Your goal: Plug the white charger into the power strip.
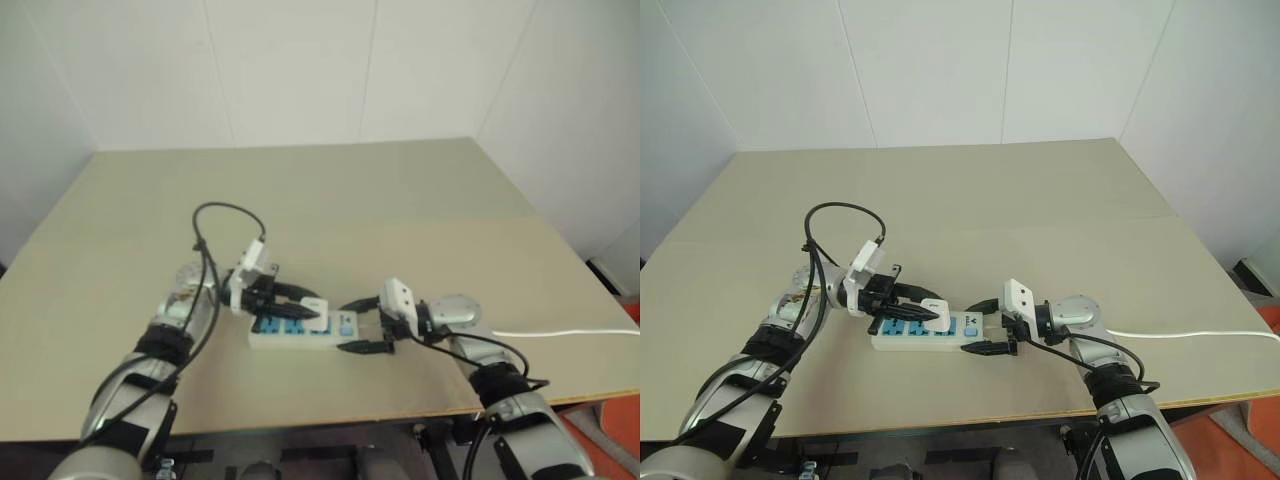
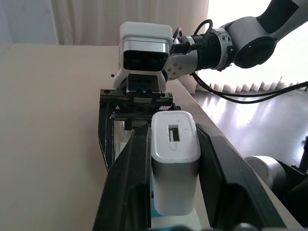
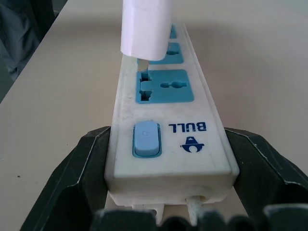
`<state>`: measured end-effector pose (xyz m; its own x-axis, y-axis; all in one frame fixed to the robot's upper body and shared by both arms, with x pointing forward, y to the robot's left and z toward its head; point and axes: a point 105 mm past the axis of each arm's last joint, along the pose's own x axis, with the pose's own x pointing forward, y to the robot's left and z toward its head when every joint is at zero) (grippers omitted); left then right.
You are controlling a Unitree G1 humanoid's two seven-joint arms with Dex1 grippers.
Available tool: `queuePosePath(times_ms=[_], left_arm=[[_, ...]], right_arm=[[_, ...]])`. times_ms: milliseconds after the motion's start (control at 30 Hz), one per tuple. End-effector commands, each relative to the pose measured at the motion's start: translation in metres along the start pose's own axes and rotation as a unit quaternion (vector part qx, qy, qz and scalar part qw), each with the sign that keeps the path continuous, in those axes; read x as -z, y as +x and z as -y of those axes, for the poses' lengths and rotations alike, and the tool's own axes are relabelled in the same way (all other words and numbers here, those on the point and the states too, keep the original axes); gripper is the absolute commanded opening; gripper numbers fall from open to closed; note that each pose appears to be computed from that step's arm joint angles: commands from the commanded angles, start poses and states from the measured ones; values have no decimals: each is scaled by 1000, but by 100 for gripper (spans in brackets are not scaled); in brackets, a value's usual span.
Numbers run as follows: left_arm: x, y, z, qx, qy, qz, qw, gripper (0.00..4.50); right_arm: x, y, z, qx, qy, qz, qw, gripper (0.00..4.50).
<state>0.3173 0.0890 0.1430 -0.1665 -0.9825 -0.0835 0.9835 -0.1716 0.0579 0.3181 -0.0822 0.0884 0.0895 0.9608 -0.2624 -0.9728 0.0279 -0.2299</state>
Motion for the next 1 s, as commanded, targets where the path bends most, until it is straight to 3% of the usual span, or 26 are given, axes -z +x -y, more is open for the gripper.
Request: queuePosePath(times_ms=[33, 1000], left_arm=[[-8, 2, -3, 5, 15, -5, 1000, 99], [16, 9, -8, -4, 33, -62, 997, 99]], right_arm=[[6, 6, -9, -20, 5, -12, 1000, 339], [8, 8, -10, -18, 2, -15, 1000, 339]])
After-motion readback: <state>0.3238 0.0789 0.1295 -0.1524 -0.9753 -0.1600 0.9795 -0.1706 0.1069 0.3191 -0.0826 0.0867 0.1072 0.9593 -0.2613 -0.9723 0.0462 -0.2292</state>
